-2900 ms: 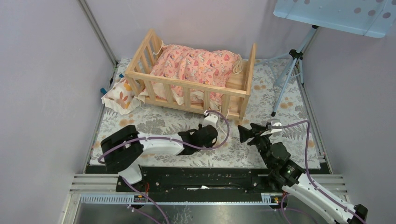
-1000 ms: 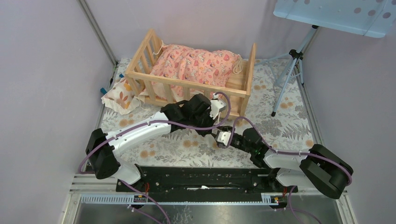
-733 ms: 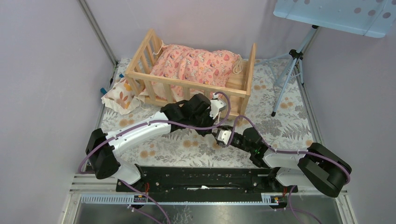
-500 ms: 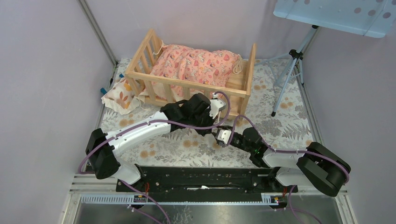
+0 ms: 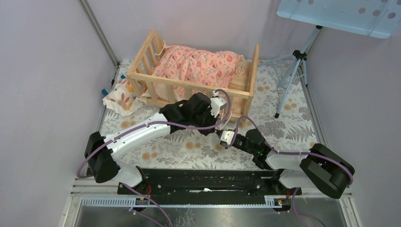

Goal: Set up the pet bed
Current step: Tie the ropes to the bed frame.

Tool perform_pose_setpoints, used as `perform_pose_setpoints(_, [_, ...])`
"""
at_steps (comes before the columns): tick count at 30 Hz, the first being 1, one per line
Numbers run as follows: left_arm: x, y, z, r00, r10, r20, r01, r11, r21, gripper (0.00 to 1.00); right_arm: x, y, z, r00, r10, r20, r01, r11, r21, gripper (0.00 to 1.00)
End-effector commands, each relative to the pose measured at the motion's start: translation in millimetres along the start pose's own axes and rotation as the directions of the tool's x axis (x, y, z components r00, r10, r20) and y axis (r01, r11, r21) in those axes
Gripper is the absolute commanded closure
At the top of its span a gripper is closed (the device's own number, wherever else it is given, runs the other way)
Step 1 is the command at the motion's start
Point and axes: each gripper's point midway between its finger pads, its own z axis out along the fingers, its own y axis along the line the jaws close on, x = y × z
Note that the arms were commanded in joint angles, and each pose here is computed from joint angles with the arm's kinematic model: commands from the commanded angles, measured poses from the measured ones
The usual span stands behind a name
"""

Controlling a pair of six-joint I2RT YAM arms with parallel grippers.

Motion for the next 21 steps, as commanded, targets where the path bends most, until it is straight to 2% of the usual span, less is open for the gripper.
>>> perform_pose_setpoints(1, [-50.2, -7.6, -24.5, 0.974, -0.036, 0.222, 0.032, 0.999, 0.023, 0.83, -20.0, -19.2, 4.1, 0.997, 0.037, 0.064, -0.041, 0.997, 0.065, 1.00])
perform_pose_setpoints(3, [-62.5, -8.4, -28.1, 0.950, -0.068, 0.306, 0.061, 0.998, 0.032, 0.63, -23.9, -24.0, 5.5, 0.995, 0.075, 0.072, -0.082, 0.993, 0.085, 1.00])
perform_pose_setpoints(5, [-72.2, -6.2, -36.0, 0.914, -0.101, 0.393, 0.096, 0.995, 0.032, 0.48, -27.9, -29.4, 6.7, 0.989, 0.121, 0.082, -0.129, 0.986, 0.108, 1.00])
perform_pose_setpoints(7, [-82.9, -3.0, -48.9, 0.860, -0.135, 0.491, 0.136, 0.990, 0.034, 0.36, -32.3, -38.3, 7.4, 0.979, 0.179, 0.095, -0.192, 0.970, 0.149, 1.00])
perform_pose_setpoints(9, [-85.7, 3.9, -60.1, 0.802, -0.163, 0.574, 0.178, 0.984, 0.031, 0.29, -36.3, -48.1, 6.5, 0.964, 0.242, 0.113, -0.261, 0.945, 0.196, 1.00])
perform_pose_setpoints(13, [-87.9, 18.6, -82.3, 0.693, -0.189, 0.695, 0.248, 0.969, 0.016, 0.21, -45.2, -67.6, 3.9, 0.918, 0.363, 0.158, -0.394, 0.876, 0.278, 1.00])
perform_pose_setpoints(17, [-82.6, 18.7, -84.5, 0.645, -0.217, 0.733, 0.260, 0.964, 0.057, 0.19, -54.8, -73.6, 8.0, 0.878, 0.445, 0.175, -0.478, 0.834, 0.275, 1.00])
perform_pose_setpoints(21, [-77.0, 18.8, -82.1, 0.620, -0.248, 0.744, 0.276, 0.957, 0.089, 0.19, -61.6, -82.5, 8.1, 0.828, 0.522, 0.204, -0.561, 0.773, 0.298, 1.00])
